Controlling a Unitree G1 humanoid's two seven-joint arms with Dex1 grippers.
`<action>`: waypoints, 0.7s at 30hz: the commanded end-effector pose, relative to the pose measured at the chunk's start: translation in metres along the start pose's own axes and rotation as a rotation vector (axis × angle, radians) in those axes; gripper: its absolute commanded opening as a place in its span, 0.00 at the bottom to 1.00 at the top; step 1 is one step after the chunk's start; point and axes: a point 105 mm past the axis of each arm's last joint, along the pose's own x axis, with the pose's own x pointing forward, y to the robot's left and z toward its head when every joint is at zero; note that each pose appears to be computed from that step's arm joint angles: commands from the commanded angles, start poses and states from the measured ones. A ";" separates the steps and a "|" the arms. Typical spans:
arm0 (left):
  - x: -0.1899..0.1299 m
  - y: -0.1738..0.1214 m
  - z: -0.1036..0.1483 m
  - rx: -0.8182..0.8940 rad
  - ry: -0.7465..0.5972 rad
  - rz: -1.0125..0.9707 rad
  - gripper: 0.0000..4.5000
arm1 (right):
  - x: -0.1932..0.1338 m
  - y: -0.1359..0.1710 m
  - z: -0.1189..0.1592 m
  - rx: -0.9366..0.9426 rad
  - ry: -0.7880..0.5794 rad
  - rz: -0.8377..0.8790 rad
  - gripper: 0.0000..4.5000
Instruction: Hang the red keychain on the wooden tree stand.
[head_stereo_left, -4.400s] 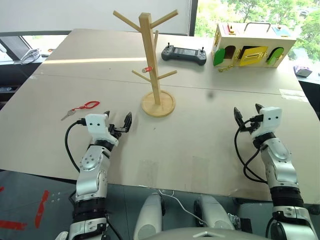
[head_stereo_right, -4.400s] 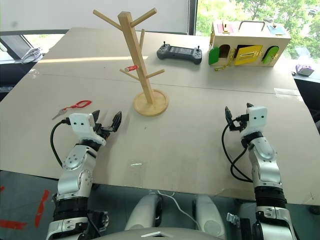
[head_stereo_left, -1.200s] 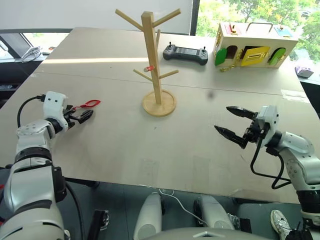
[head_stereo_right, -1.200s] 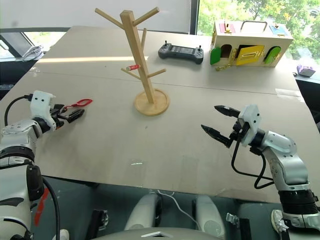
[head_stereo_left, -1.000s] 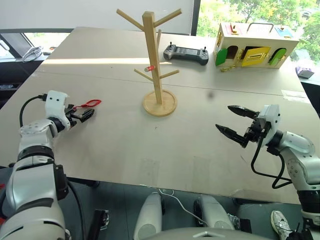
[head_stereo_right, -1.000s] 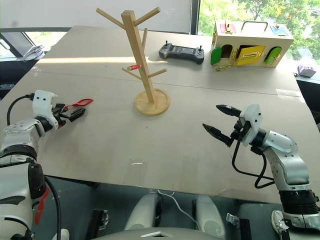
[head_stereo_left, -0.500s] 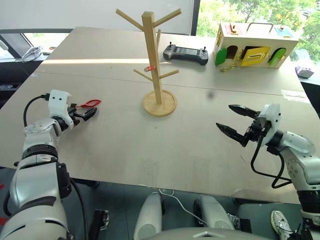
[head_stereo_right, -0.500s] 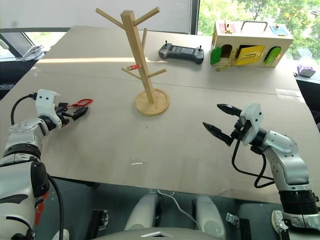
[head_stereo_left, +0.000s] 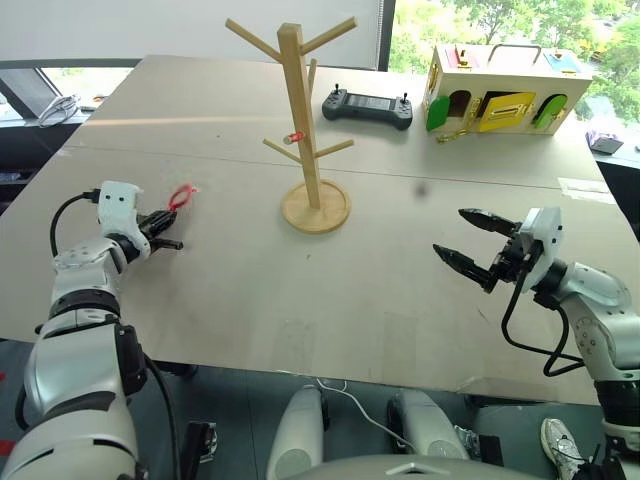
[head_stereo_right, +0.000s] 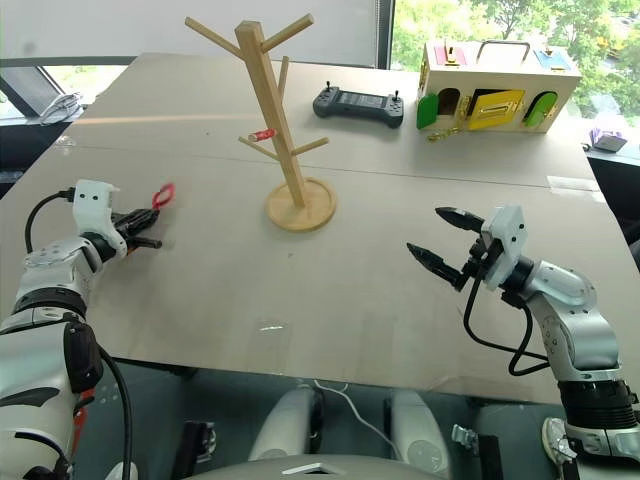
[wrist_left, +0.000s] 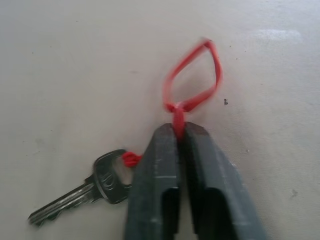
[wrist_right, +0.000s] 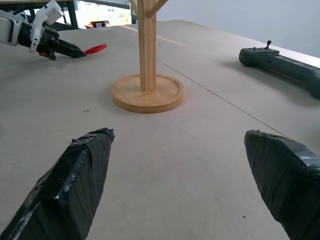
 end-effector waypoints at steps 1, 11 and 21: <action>-0.002 0.005 0.006 0.006 -0.022 0.019 0.02 | -0.001 -0.004 0.017 -0.045 -0.048 -0.016 1.00; 0.000 -0.028 0.031 0.044 -0.256 -0.125 0.02 | -0.004 -0.016 0.022 -0.067 -0.058 -0.083 1.00; -0.077 -0.165 0.087 0.068 -0.651 -0.277 0.02 | -0.012 -0.016 0.056 -0.037 -0.049 0.132 1.00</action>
